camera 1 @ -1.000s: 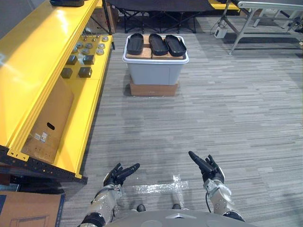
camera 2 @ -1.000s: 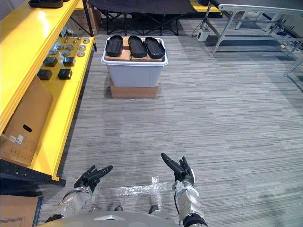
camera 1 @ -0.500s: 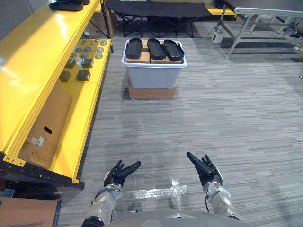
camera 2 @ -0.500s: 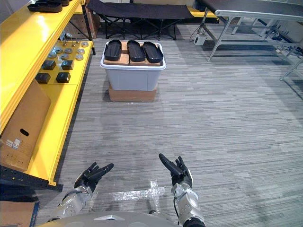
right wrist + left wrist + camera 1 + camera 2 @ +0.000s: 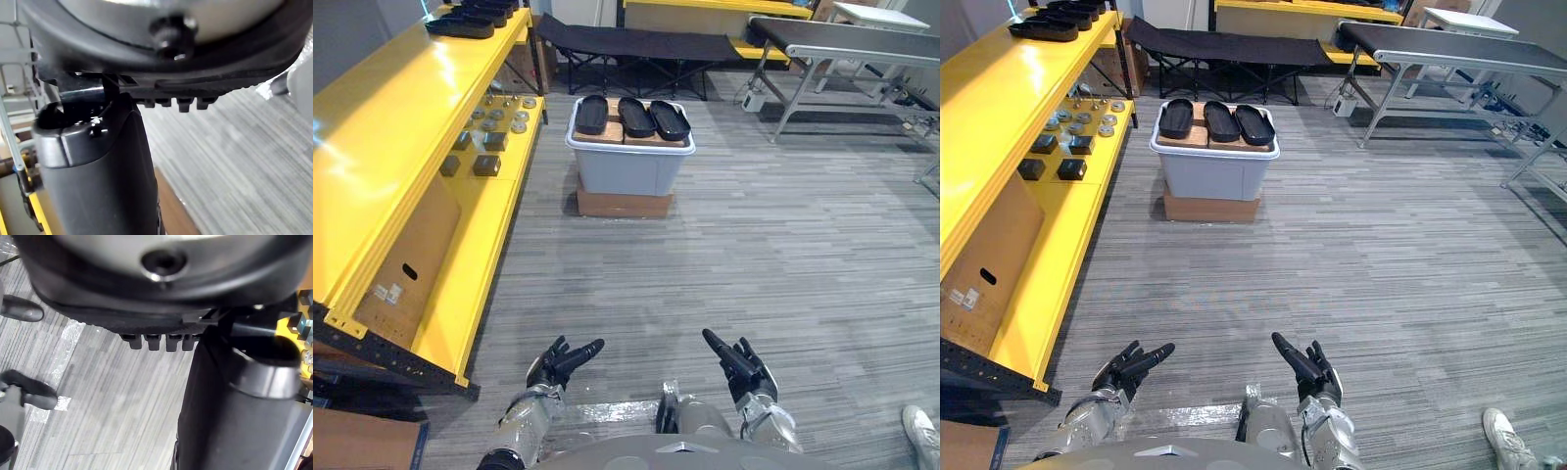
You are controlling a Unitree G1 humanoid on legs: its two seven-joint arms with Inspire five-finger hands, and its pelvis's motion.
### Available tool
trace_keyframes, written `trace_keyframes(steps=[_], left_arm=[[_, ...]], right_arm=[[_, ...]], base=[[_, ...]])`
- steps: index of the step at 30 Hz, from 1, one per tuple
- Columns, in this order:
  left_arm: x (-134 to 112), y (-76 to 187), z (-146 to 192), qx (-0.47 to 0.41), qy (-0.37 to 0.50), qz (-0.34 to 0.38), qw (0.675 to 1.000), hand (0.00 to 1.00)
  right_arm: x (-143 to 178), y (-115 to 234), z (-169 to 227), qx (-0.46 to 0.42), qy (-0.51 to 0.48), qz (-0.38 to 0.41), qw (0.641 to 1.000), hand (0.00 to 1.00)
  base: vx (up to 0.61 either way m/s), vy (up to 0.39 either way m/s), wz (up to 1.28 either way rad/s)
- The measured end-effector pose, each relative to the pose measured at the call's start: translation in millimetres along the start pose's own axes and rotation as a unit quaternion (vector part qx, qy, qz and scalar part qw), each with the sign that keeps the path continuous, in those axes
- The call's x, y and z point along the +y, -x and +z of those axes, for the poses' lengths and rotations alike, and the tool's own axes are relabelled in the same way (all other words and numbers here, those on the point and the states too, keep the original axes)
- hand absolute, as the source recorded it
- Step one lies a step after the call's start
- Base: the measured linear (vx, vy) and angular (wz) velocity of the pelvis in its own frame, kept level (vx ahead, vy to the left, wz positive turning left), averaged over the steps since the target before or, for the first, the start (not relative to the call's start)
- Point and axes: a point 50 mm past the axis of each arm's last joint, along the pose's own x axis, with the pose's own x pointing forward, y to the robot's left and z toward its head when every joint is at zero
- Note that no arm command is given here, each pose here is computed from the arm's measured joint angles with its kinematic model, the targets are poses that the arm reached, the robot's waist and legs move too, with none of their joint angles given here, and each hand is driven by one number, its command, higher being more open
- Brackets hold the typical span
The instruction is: Walk over and take three plastic housings, then place them on the shelf
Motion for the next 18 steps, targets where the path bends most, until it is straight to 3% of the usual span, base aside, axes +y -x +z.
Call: trace_keyframes(steps=[5, 10, 18], left_arm=[[1.7, -0.4, -0.3, 0.007, -0.042, 0.008, 0.999, 1.00], [7.8, -0.1, -31.0, 0.084, -0.019, 0.044, 0.995, 1.00], [-0.1, -2.2, -11.2, 0.008, 0.013, 0.025, 1.000, 1.00]], right_arm=[[-10.1, 3.1, -2.0, 0.015, 0.001, -0.006, 1.000, 1.00], [-14.2, -5.1, 12.4, 0.022, 0.032, -0.005, 0.999, 1.00], [9.1, -20.1, 41.2, -0.013, 0.093, 0.038, 0.995, 1.00]], base=[[0.33, -0.259, 0.23], [0.50, -0.255, 0.06], [0.39, 0.009, -0.51]])
